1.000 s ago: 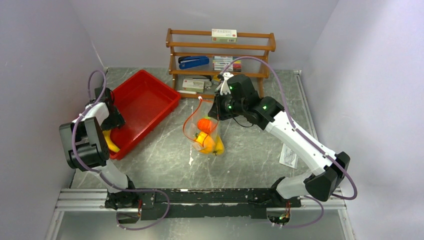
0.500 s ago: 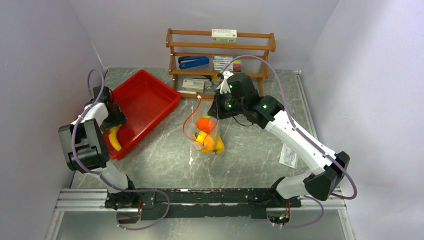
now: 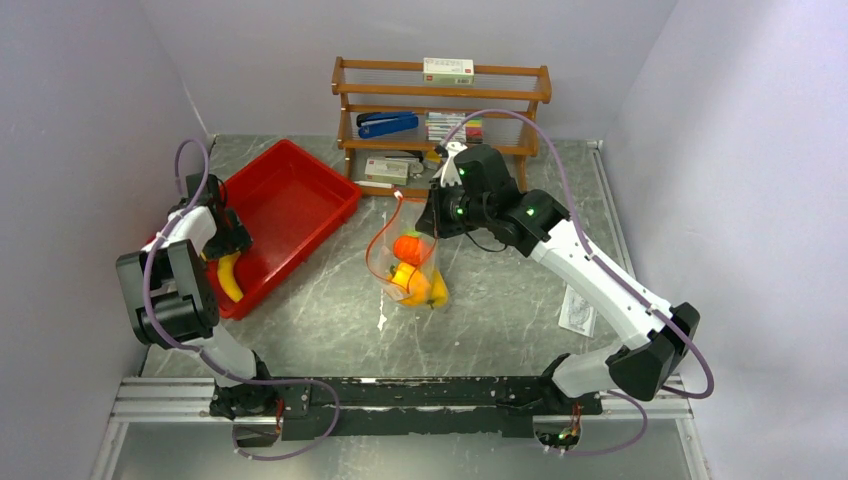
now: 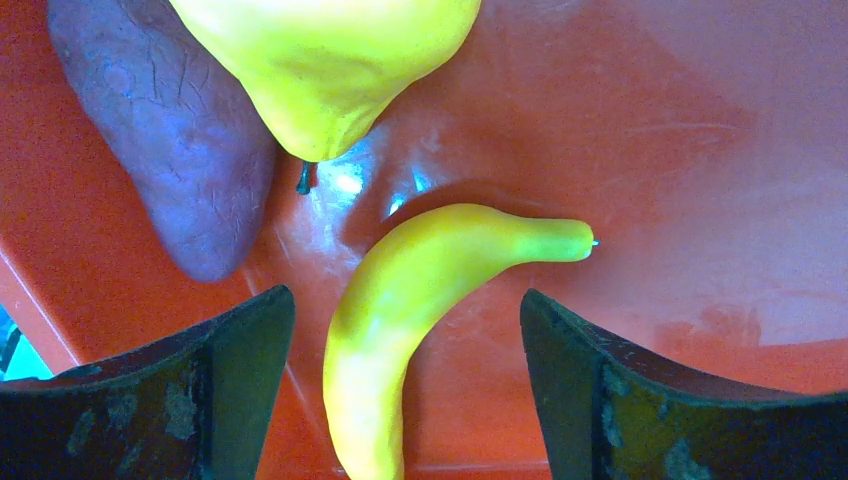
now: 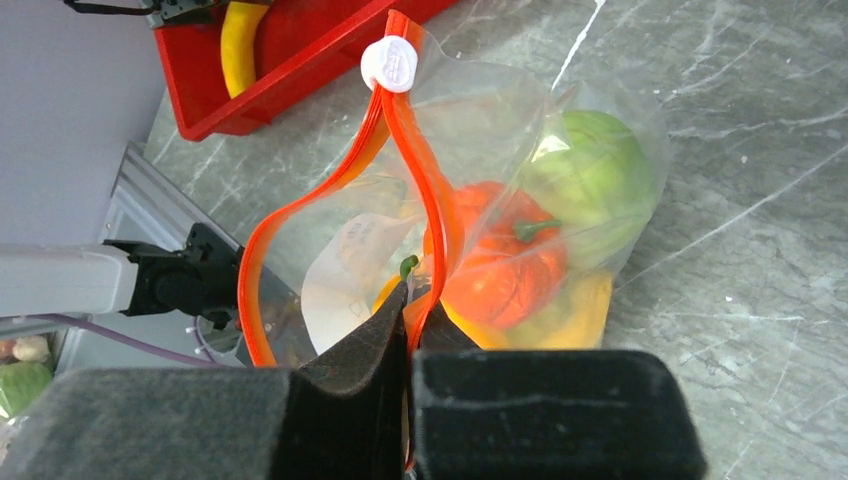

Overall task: Place the food in the zip-top bag and seal the zipper
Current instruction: Pick up the fake fruit from the bin.

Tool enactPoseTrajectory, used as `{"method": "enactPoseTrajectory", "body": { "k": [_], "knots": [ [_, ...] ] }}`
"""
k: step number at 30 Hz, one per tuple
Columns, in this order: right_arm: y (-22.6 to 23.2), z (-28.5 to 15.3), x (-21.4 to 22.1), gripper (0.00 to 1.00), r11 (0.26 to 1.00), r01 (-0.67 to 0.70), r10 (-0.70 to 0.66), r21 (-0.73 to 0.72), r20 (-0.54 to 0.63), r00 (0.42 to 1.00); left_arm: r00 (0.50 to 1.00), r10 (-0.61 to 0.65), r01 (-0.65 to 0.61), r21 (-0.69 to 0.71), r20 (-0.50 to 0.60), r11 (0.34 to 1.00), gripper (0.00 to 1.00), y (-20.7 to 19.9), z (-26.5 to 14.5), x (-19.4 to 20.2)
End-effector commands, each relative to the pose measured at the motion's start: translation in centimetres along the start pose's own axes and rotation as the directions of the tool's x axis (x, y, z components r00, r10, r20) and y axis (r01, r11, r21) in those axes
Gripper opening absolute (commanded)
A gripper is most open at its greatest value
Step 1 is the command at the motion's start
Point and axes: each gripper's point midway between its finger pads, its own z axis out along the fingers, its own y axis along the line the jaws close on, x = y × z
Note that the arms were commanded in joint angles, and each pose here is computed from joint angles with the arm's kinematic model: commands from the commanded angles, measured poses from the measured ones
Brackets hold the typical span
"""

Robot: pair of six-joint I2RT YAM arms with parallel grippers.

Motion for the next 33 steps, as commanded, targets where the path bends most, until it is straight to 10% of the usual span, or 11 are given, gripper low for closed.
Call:
{"method": "enactPoseTrajectory", "body": {
  "k": [1,33],
  "knots": [
    [1.9,-1.5,-2.4,0.00,0.999,0.007,-0.003,-0.052,0.072,0.997,1.000,0.012,-0.013,-0.039,-0.024,0.999,0.81,0.9,0.2,0.4],
    [1.9,-2.6,-2.8,0.00,0.997,-0.039,0.047,-0.061,0.129,0.990,0.997,-0.017,0.008,0.122,0.070,0.993,0.22,-2.1,-2.4,-2.1]
  ]
}}
